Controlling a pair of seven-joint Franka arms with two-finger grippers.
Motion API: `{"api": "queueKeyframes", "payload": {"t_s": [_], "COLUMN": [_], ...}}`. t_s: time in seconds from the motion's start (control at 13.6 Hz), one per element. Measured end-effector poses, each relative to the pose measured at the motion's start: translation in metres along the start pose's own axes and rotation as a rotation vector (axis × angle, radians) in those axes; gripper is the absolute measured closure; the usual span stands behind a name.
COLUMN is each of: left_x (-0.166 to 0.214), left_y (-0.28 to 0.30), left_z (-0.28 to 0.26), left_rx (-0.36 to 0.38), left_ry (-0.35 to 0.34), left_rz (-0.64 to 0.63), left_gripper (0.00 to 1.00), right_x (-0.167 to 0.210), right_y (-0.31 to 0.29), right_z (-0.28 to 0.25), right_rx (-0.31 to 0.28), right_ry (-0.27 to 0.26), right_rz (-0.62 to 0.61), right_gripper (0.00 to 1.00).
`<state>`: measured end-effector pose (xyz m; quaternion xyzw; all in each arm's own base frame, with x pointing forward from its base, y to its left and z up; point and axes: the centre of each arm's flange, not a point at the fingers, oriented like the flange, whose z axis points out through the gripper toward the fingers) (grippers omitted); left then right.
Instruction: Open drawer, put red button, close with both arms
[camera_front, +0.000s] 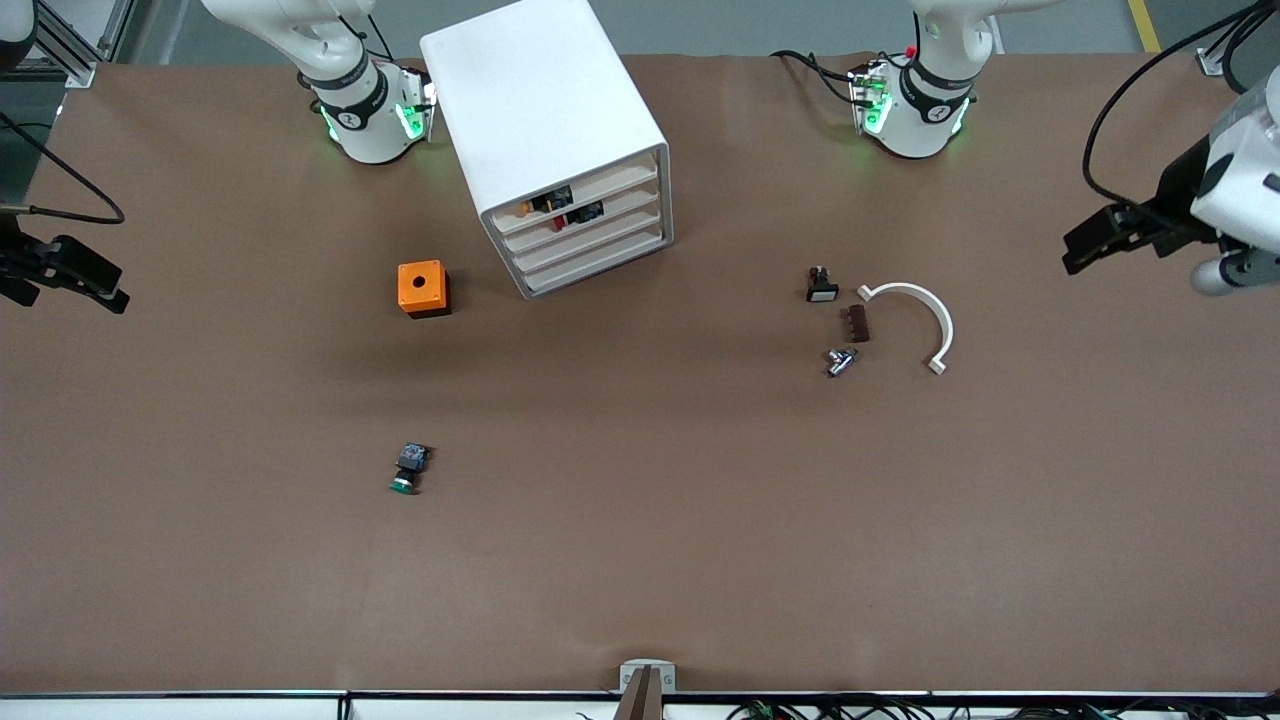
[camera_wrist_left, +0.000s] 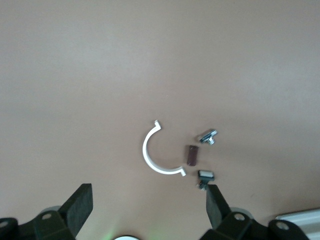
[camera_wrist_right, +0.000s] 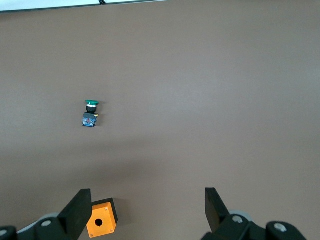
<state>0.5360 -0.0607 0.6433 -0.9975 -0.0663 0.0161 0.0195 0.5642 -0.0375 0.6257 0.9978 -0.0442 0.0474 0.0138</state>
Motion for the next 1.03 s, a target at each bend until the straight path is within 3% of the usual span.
{"api": "queueKeyframes", "payload": {"t_s": [0.44, 1.03], "left_x": [-0.049, -0.053], "left_y": [-0.003, 0.011], "left_z": [0.001, -0.005], "left_rx": [0.004, 0.002], "left_ry": [-0.001, 0.027], "left_rz": [0.081, 0.108], "left_gripper": [0.00, 0.00], "right_x": [0.000, 0.000], "right_y": [0.000, 0.001], "right_z": [0.000, 0.000], "right_rx": [0.000, 0.000], "right_ry": [-0.001, -0.002], "right_rz": [0.000, 0.001], "right_gripper": [0.00, 0.00]}}
